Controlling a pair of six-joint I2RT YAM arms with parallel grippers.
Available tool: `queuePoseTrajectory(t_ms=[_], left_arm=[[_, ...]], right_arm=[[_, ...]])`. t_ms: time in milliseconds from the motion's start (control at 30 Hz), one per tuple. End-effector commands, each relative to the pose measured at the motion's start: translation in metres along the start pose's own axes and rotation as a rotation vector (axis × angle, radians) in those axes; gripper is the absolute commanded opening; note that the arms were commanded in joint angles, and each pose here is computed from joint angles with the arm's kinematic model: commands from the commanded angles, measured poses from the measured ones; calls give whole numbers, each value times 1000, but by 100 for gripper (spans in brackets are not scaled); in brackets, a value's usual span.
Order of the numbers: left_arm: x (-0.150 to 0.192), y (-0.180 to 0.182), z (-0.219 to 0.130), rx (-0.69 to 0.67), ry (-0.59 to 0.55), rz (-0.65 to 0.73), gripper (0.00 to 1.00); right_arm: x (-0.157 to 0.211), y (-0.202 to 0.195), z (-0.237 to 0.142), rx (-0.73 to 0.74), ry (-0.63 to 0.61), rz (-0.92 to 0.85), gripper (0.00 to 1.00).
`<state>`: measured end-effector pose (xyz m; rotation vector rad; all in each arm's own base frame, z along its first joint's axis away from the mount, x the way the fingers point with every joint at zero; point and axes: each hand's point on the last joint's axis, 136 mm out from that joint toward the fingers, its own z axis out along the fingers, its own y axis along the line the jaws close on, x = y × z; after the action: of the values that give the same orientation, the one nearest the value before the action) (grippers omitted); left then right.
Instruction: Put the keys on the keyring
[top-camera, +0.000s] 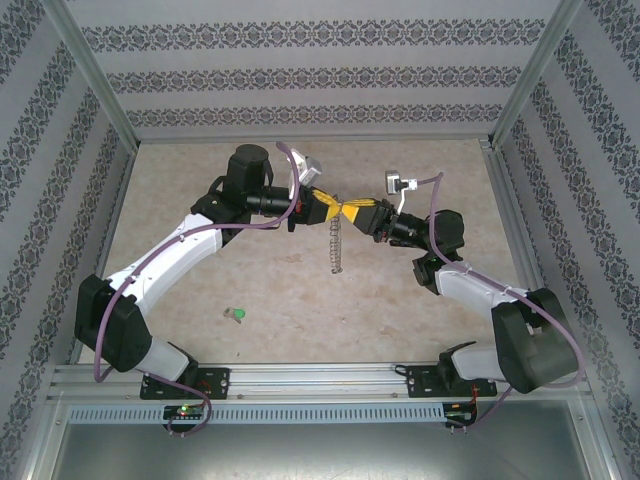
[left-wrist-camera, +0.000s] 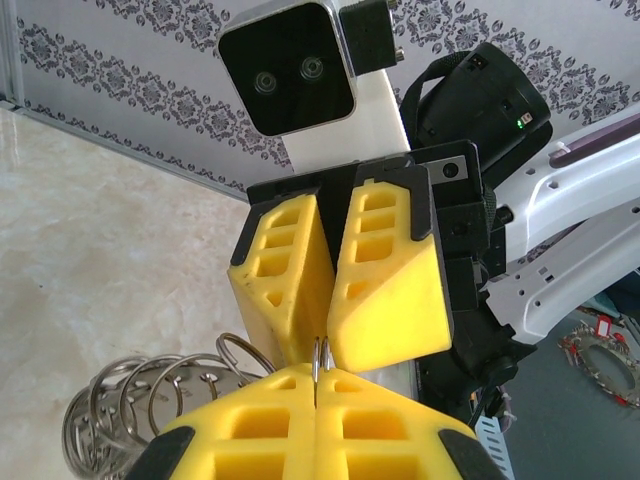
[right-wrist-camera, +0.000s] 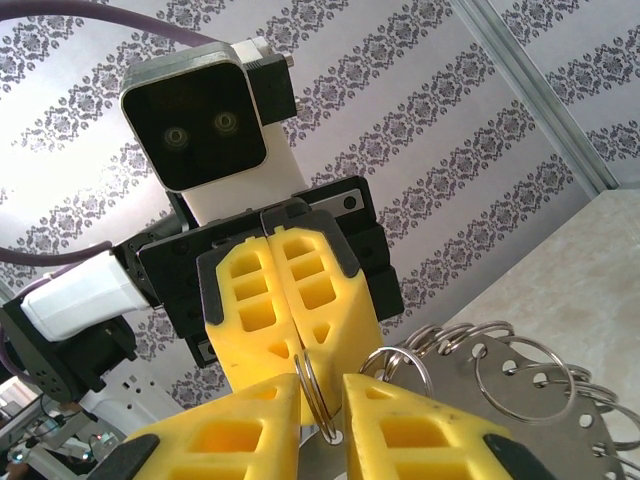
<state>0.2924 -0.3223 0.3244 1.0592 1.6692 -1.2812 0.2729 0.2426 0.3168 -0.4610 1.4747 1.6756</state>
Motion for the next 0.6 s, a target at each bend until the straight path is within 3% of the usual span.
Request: queuePoseTrajectory(t_ms=[0, 167, 300, 400, 567], left_arm=[[-19, -9, -5, 31, -33, 54, 0], [-19, -7, -4, 35, -33, 47, 0], [-19, -6, -2, 38, -31, 38, 0], [-19, -2, -2, 25, -32, 23, 0], [-19, 3, -7, -13, -59, 6, 26]], right_arm=[[0, 11, 5, -47, 18, -39, 21], [0, 13, 6, -52, 23, -41, 20], [-2, 13, 7, -54, 20, -52, 0], [-7, 13, 6, -43, -4, -68, 0], [-20, 11, 1, -19, -54, -100, 0]])
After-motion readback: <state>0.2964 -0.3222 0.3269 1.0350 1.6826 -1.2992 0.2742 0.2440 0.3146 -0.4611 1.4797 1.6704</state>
